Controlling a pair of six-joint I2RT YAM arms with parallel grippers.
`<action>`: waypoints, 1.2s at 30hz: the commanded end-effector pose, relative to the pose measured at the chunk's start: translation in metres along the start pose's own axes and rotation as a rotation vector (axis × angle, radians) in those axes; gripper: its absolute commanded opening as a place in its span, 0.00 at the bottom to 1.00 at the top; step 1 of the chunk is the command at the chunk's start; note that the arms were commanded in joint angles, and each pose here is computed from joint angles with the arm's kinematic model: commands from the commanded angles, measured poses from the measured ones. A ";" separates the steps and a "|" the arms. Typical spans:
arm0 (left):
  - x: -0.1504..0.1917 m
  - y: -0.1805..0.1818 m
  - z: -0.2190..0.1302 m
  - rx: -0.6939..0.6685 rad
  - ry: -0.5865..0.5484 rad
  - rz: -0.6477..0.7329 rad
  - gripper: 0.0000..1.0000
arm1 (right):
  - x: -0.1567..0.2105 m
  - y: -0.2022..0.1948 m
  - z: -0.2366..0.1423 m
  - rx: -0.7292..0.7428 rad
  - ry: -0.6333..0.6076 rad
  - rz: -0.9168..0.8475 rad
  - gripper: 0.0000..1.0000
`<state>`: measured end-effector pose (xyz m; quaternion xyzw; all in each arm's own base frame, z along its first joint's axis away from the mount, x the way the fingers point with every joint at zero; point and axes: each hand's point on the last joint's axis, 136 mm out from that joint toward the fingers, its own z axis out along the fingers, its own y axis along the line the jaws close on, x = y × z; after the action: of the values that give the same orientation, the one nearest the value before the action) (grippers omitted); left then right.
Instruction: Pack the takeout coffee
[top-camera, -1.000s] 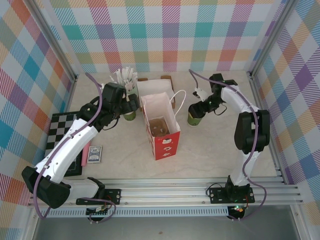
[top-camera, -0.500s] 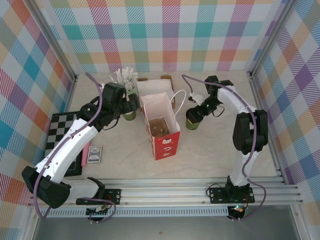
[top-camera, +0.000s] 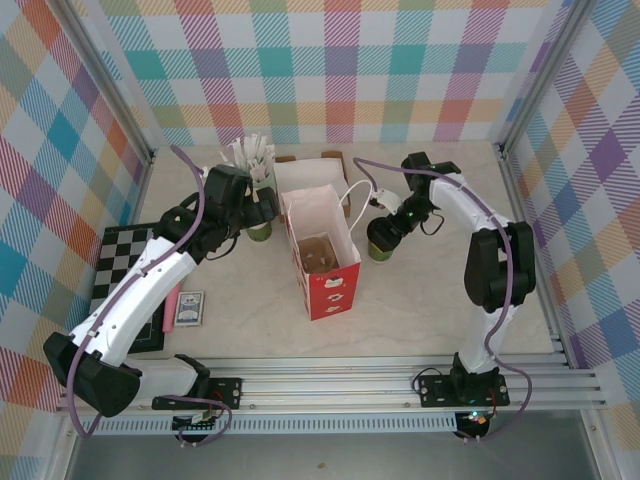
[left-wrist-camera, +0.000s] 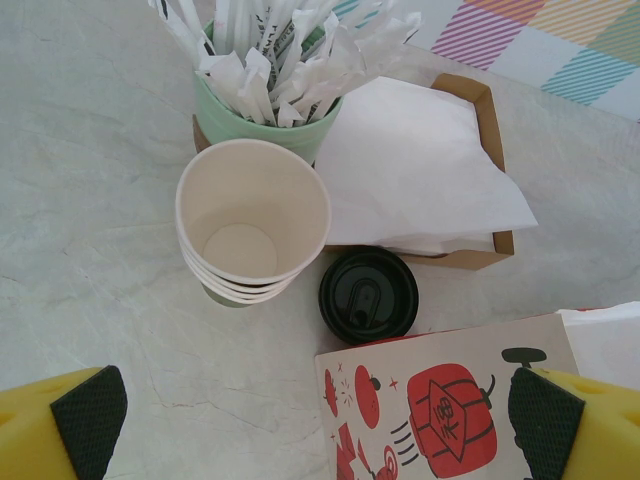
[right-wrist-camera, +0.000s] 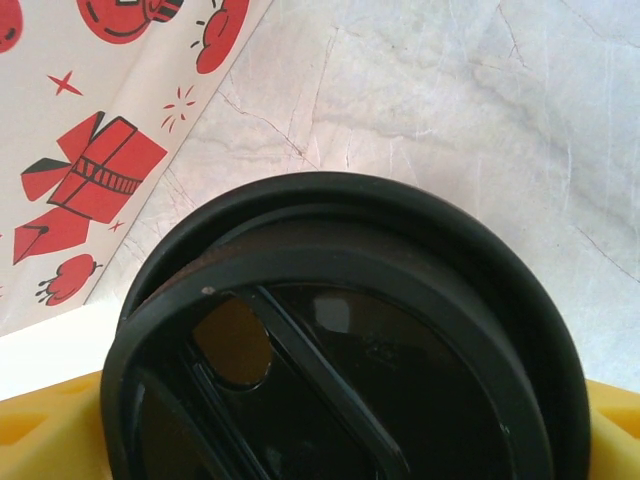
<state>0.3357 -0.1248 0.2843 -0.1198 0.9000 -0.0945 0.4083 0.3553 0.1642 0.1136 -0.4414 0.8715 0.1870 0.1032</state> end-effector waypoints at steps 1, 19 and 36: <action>-0.007 0.002 0.000 -0.002 -0.025 -0.013 1.00 | -0.008 0.008 -0.012 0.000 -0.038 -0.021 0.88; -0.006 0.004 0.000 -0.008 -0.023 -0.011 1.00 | -0.006 0.002 -0.021 0.102 -0.065 0.139 1.00; -0.006 0.005 0.002 -0.010 -0.013 0.001 1.00 | -0.004 0.012 -0.043 0.328 -0.040 0.704 1.00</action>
<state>0.3365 -0.1222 0.2842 -0.1213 0.8998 -0.0915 0.4089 0.3494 0.1585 0.1497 -0.1451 0.9780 0.0904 0.1199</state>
